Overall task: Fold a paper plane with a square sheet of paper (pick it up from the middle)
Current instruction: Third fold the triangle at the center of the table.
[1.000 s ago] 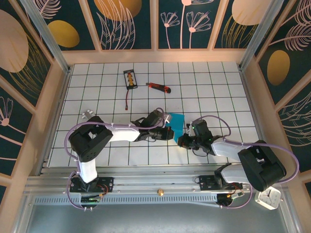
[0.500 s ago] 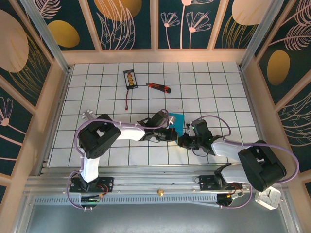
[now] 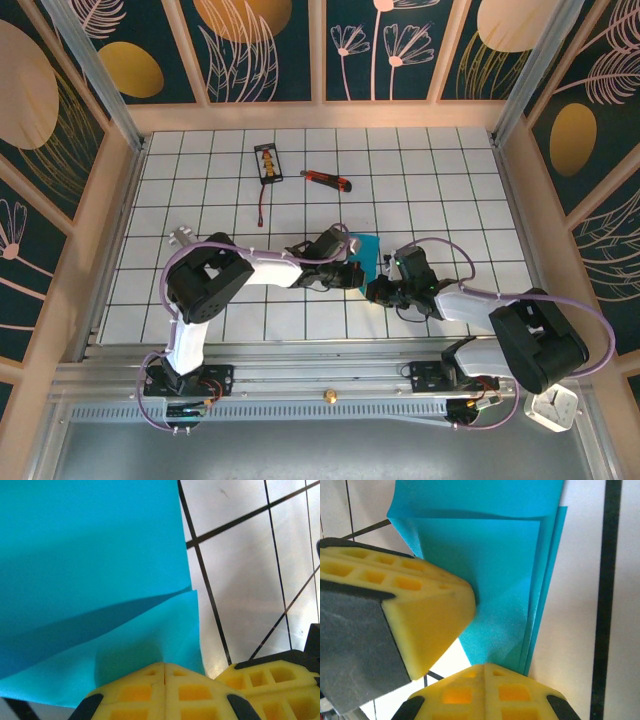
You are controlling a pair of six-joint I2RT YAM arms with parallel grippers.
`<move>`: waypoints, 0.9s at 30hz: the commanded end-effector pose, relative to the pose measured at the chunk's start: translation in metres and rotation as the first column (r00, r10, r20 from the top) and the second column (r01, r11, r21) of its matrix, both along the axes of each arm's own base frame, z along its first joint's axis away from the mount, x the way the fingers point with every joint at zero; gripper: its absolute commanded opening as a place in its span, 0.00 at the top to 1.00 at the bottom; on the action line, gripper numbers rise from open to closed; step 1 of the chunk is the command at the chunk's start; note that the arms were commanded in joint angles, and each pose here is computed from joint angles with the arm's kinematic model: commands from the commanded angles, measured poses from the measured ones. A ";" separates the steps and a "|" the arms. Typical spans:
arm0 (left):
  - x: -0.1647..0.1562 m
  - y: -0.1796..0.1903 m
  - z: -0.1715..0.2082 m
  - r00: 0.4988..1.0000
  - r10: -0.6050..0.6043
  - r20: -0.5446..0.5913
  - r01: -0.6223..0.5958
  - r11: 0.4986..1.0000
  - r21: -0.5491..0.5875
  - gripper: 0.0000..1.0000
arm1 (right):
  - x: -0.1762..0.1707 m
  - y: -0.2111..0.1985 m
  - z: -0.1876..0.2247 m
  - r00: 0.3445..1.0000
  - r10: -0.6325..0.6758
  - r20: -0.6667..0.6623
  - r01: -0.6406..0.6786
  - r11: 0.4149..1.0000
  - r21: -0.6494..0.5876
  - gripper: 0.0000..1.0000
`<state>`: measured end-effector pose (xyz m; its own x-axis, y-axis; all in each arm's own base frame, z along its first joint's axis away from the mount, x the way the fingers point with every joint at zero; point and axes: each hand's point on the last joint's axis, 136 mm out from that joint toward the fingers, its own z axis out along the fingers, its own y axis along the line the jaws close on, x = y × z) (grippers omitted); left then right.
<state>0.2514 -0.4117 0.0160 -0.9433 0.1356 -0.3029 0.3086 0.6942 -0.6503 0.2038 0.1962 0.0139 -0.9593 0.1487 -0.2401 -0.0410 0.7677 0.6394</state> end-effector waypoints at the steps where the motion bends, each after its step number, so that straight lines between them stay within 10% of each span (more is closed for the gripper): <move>1: 0.020 0.029 -0.023 0.998 0.068 0.017 -0.070 0.992 0.101 1.00 | -0.036 -0.035 -0.044 0.982 -0.059 -0.179 0.028 0.985 -0.169 1.00; 27: 0.084 0.073 -0.031 0.982 0.182 0.045 -0.186 0.976 0.111 1.00 | -0.048 -0.043 -0.050 0.973 -0.080 -0.218 0.037 0.980 -0.198 1.00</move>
<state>0.3079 -0.3766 0.0152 -0.9479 0.0521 -0.3142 0.2560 0.7117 -0.6542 0.2043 0.1964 0.0134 -0.9602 0.1574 -0.2308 -0.0291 0.7652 0.6431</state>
